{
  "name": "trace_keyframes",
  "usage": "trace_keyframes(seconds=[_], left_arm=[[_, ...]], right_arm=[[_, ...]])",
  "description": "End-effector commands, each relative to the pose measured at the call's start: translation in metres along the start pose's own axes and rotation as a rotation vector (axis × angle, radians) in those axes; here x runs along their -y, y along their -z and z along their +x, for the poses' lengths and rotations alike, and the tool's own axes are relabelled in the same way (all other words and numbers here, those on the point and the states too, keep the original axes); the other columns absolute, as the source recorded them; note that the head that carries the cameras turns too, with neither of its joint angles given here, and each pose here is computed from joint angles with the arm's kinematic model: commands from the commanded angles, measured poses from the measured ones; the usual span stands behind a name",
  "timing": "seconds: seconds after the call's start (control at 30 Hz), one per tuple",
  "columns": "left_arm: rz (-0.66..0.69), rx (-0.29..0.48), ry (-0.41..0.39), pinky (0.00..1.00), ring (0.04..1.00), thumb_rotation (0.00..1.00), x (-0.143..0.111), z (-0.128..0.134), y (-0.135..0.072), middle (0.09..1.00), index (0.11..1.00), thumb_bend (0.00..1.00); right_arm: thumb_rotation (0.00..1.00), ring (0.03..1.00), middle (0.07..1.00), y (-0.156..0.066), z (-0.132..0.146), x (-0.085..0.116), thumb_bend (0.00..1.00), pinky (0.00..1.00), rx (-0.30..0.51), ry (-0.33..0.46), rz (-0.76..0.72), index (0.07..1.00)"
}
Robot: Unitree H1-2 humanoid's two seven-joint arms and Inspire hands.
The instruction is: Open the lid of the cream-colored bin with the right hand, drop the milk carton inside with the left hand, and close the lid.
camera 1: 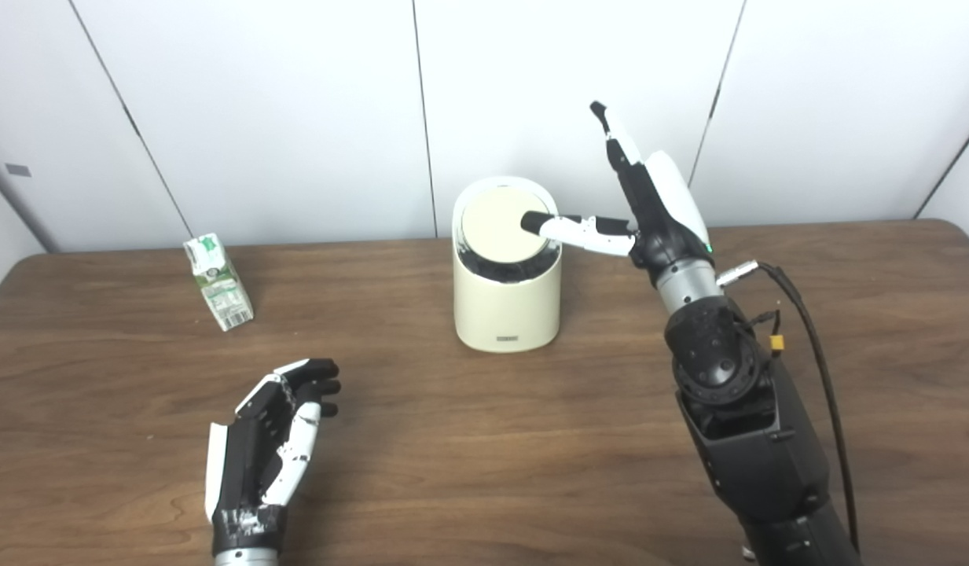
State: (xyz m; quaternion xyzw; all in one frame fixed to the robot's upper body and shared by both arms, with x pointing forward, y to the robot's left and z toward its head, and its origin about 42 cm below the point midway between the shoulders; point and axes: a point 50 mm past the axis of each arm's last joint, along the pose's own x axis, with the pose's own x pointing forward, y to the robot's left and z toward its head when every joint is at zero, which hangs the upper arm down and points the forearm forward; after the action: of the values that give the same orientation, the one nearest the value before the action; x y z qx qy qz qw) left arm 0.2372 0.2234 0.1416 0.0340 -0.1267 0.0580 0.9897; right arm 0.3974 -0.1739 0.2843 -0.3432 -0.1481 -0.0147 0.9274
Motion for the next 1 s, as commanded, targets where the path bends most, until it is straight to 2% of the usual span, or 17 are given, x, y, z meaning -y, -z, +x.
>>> trace_keyframes(seconds=[0.0,0.17,0.33,0.63,0.83,0.97], left_arm=[[-0.002,0.069,0.002,0.59,0.673,0.52,0.003,0.007,-0.008,0.7,0.691,0.26],[-0.008,0.072,0.005,0.59,0.672,0.51,0.004,0.008,-0.008,0.698,0.691,0.27],[0.001,0.071,0.0,0.58,0.669,0.51,0.005,0.007,-0.008,0.697,0.689,0.27],[-0.001,0.072,0.005,0.58,0.669,0.51,0.006,0.007,-0.008,0.697,0.69,0.27],[-0.006,0.074,0.007,0.59,0.67,0.52,0.008,0.008,-0.009,0.697,0.691,0.27],[-0.007,0.073,0.003,0.59,0.668,0.52,0.008,0.008,-0.008,0.697,0.691,0.27]], right_arm=[[0.52,1.0,1.0,-0.016,0.013,0.007,0.87,0.97,0.042,0.073,-0.035,1.0],[0.46,1.0,1.0,-0.016,0.022,-0.004,0.83,1.0,0.01,0.073,-0.067,1.0],[0.47,1.0,1.0,-0.015,0.031,-0.011,0.82,1.0,-0.036,0.034,-0.101,1.0],[0.45,1.0,1.0,-0.006,0.037,-0.019,0.84,1.0,-0.069,0.016,-0.167,1.0],[0.51,1.0,1.0,-0.006,0.041,-0.024,0.84,1.0,-0.074,0.005,-0.187,1.0],[0.46,1.0,1.0,-0.004,0.041,-0.027,0.86,1.0,-0.08,0.011,-0.207,1.0]])
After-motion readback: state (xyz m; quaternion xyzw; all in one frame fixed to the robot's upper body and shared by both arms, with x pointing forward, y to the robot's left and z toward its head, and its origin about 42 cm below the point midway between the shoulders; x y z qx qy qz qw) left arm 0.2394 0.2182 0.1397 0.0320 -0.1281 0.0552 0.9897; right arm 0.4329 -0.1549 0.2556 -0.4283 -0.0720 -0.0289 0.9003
